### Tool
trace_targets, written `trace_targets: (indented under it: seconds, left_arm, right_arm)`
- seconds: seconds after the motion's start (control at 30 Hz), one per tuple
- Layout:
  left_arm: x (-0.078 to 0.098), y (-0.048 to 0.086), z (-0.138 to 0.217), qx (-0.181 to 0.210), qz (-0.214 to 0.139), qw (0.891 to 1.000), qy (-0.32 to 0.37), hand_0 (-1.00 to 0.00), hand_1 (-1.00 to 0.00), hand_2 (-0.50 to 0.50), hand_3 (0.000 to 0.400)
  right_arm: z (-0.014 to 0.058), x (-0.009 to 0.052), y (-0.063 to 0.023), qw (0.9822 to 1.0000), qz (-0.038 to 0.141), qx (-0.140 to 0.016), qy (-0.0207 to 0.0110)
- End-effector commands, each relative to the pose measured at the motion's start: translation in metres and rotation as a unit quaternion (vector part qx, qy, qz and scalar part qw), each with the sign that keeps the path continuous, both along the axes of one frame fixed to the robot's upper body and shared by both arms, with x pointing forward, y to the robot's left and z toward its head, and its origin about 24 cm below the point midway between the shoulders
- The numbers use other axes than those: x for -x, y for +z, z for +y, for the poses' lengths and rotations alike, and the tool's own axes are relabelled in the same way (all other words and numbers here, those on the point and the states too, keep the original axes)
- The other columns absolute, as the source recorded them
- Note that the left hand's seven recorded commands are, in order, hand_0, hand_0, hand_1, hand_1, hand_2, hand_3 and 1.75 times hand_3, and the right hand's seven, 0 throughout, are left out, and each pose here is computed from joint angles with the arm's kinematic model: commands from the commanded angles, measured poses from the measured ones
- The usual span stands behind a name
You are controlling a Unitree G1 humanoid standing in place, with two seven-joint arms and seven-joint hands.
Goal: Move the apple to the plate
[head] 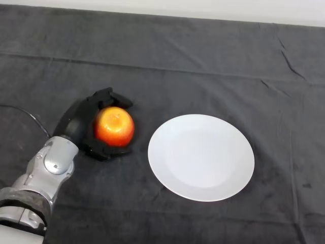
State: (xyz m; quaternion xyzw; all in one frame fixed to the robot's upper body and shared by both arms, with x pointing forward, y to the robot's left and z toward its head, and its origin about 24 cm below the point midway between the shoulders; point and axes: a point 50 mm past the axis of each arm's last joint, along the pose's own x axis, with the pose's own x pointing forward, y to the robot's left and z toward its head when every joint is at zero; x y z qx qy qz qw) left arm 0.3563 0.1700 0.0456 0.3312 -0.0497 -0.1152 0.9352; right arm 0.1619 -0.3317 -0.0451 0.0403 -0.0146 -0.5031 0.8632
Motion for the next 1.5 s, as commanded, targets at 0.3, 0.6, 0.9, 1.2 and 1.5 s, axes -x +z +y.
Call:
trace_targets:
  seconds: [0.3, 0.6, 0.9, 1.2, 1.5]
  left_arm:
    - [-0.01, 0.045, -0.037, 0.0, -0.102, 0.992, -0.071, -1.0, -1.0, 0.0, 0.4]
    - [0.0, 0.057, -0.058, 0.002, -0.145, 0.983, -0.111, -1.0, -1.0, 0.0, 0.4]
    - [0.006, 0.057, -0.08, -0.005, -0.154, 0.978, -0.141, -1.0, -1.0, 0.0, 0.4]
    - [0.009, 0.05, -0.101, -0.017, -0.144, 0.975, -0.168, -1.0, -1.0, 0.0, 0.4]
    - [0.014, 0.037, -0.121, -0.031, -0.126, 0.972, -0.194, -1.0, -1.0, 0.0, 0.4]
  right_arm:
    - [0.0577, 0.0444, -0.0556, 0.9858, 0.098, -0.136, -0.0008]
    - [0.0576, 0.0443, -0.0557, 0.9858, 0.099, -0.136, -0.0007]
    - [0.0575, 0.0443, -0.0557, 0.9858, 0.099, -0.136, -0.0007]
    - [0.0575, 0.0443, -0.0557, 0.9858, 0.099, -0.136, -0.0007]
    - [0.0597, 0.0446, -0.0562, 0.9858, 0.099, -0.136, -0.0007]
